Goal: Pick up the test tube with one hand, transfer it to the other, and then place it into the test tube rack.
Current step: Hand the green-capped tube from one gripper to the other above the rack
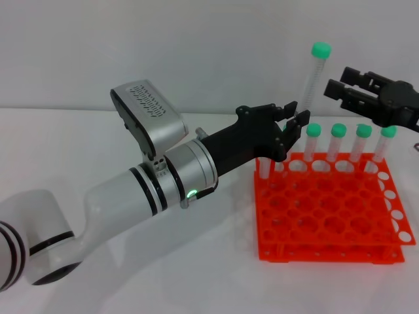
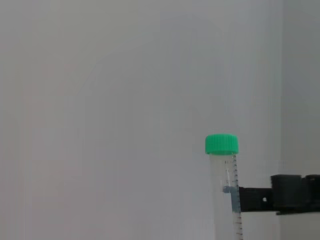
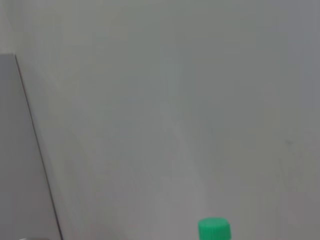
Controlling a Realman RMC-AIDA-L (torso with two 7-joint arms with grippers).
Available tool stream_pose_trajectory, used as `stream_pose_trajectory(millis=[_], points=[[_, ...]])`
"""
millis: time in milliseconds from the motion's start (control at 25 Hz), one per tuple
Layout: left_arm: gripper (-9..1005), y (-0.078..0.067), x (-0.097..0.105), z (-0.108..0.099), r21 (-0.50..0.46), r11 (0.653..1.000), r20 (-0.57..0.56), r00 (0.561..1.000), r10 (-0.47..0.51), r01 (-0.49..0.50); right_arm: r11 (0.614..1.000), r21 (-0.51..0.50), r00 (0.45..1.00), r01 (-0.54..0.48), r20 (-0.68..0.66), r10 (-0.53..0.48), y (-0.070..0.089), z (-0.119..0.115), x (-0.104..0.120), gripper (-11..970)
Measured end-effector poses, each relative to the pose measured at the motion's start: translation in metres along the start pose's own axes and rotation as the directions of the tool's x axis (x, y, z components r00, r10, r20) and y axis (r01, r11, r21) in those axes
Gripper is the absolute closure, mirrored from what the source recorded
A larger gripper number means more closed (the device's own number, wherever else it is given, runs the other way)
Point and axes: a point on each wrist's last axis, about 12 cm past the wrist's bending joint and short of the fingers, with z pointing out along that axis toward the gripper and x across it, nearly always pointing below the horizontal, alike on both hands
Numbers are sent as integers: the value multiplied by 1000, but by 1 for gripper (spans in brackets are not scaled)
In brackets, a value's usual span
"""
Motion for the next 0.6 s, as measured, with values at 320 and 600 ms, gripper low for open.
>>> stream_pose_trajectory(millis=[320, 600], points=[[820, -4, 2, 0, 13, 1000, -8, 1000, -1, 1, 1000, 7, 1000, 4, 2, -4, 4, 10, 7, 341], [822, -6, 7, -4, 15, 1000, -17, 1000, -7, 7, 1000, -5, 1000, 5, 5, -5, 7, 14, 6, 362]])
